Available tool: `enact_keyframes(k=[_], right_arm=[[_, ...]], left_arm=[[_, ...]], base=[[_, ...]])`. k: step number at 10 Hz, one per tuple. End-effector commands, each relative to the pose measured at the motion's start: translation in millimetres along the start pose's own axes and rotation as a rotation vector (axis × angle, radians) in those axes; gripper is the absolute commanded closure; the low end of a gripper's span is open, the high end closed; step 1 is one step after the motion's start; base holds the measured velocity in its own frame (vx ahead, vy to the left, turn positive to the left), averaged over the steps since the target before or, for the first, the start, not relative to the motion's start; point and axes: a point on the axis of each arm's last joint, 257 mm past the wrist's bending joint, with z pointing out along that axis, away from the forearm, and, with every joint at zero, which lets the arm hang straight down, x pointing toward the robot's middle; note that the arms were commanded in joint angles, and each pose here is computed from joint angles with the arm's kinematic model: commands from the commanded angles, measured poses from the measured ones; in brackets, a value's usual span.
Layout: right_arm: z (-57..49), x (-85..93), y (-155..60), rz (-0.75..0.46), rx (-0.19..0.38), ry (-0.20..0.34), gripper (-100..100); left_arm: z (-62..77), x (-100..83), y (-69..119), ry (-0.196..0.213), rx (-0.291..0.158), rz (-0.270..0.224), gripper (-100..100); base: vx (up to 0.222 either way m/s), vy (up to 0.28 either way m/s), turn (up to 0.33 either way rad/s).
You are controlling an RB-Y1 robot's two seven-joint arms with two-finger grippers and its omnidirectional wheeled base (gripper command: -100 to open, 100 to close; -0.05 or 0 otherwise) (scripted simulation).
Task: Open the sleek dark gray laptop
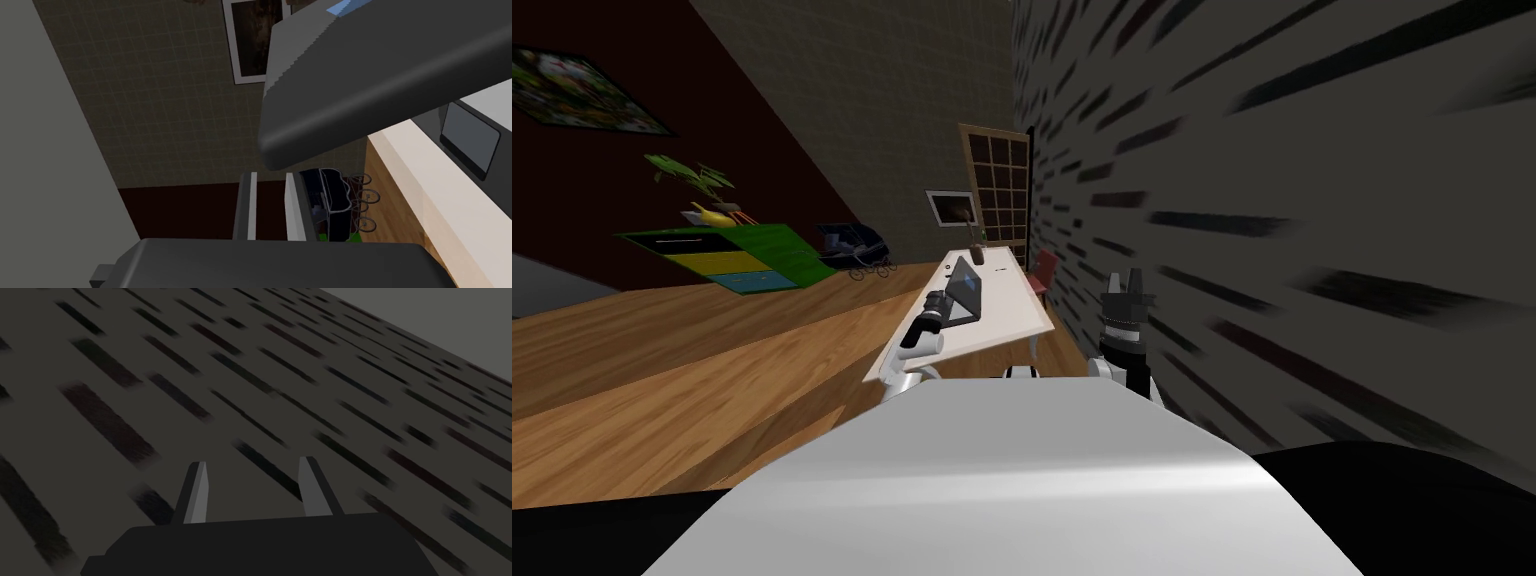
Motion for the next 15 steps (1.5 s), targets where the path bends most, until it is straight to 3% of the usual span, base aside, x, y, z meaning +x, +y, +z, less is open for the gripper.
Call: enact_keyframes(k=[1,8,9,10,12,13,15], right_arm=[[0.0,0.0,0,0.0,0.0,0.0,0],[0.0,0.0,0,0.0,0.0,0.0,0],[0.0,0.0,0,0.0,0.0,0.0,0],[0.0,0.0,0,0.0,0.0,0.0,0],[0.0,0.1,0,0.0,0.0,0.0,0],[0.0,0.1,0,0.0,0.0,0.0,0],[0.0,0.1,0,0.0,0.0,0.0,0]], left_arm=[[0.3,10.8,16.6,0.005,-0.007,-0.085,100],[-3.6,40.9,65.0,-0.009,-0.021,-0.375,100],[-2.2,36.0,59.5,-0.009,-0.015,-0.345,100],[0.7,25.2,64.9,-0.009,0.001,-0.395,100],[-1.6,25.0,80.5,-0.016,-0.025,-0.403,100],[2.3,12.2,79.6,-0.016,-0.001,-0.444,100],[-1.5,10.8,98.8,-0.028,-0.03,-0.453,100]], base=[[-0.028,0.108,0.0],[-0.03,0.116,0.004],[-0.02,0.051,-0.001],[-0.03,-0.003,-0.191],[-0.018,-0.019,-0.043],[-0.024,-0.034,-0.164],[-0.02,-0.021,-0.062]])
